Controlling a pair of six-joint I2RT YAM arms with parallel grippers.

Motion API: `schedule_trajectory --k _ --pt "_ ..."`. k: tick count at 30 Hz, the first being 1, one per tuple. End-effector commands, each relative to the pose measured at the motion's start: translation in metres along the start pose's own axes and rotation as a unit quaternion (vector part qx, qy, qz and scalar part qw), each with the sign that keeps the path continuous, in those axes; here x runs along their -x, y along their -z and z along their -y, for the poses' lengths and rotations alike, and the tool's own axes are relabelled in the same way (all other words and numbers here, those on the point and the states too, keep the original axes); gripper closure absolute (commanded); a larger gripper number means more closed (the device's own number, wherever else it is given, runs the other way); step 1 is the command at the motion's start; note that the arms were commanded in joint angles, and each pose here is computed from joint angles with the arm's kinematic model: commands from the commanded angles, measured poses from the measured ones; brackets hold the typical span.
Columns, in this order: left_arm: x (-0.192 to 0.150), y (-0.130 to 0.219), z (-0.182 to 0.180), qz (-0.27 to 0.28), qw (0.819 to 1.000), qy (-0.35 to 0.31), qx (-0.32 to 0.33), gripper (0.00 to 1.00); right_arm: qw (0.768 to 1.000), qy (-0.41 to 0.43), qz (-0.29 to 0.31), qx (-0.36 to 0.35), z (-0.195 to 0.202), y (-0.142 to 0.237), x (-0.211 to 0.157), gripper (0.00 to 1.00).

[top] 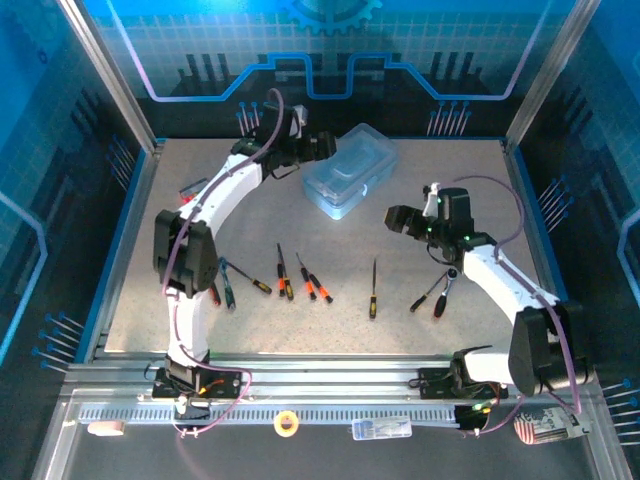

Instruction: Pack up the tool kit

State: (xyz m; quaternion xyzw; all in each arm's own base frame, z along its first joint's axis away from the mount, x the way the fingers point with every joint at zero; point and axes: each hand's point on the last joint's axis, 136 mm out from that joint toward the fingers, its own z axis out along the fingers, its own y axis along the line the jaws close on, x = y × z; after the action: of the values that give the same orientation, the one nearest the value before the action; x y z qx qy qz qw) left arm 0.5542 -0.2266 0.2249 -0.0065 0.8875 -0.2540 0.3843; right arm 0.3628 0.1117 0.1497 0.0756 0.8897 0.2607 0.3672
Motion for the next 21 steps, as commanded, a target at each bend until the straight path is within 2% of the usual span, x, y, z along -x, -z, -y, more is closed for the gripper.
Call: schedule_trajectory --k 1,6,11,15,17,21 --pt "-0.029 -0.034 -0.022 -0.063 0.996 -0.056 0.036 0.01 1.000 -0.013 0.016 0.013 -0.004 0.007 -0.004 0.08" --pt "-0.034 -0.065 -0.031 -0.085 0.991 -0.093 0.039 0.01 1.000 -0.009 0.000 0.023 -0.007 0.008 -0.013 0.06" --pt "-0.054 -0.073 -0.047 -0.104 0.988 -0.095 0.058 0.03 1.000 -0.003 -0.004 0.021 -0.007 0.009 -0.014 0.05" --pt "-0.077 -0.067 -0.052 -0.125 0.989 -0.057 0.062 0.09 1.000 -0.005 -0.006 0.009 -0.002 0.006 -0.012 0.06" --pt "-0.095 -0.062 -0.047 -0.139 0.989 -0.028 0.040 0.14 1.000 -0.007 -0.005 0.003 -0.001 0.003 -0.009 0.06" --pt "-0.126 -0.046 -0.031 -0.140 0.990 0.021 0.019 0.15 1.000 -0.014 -0.005 0.005 -0.003 -0.005 -0.003 0.07"
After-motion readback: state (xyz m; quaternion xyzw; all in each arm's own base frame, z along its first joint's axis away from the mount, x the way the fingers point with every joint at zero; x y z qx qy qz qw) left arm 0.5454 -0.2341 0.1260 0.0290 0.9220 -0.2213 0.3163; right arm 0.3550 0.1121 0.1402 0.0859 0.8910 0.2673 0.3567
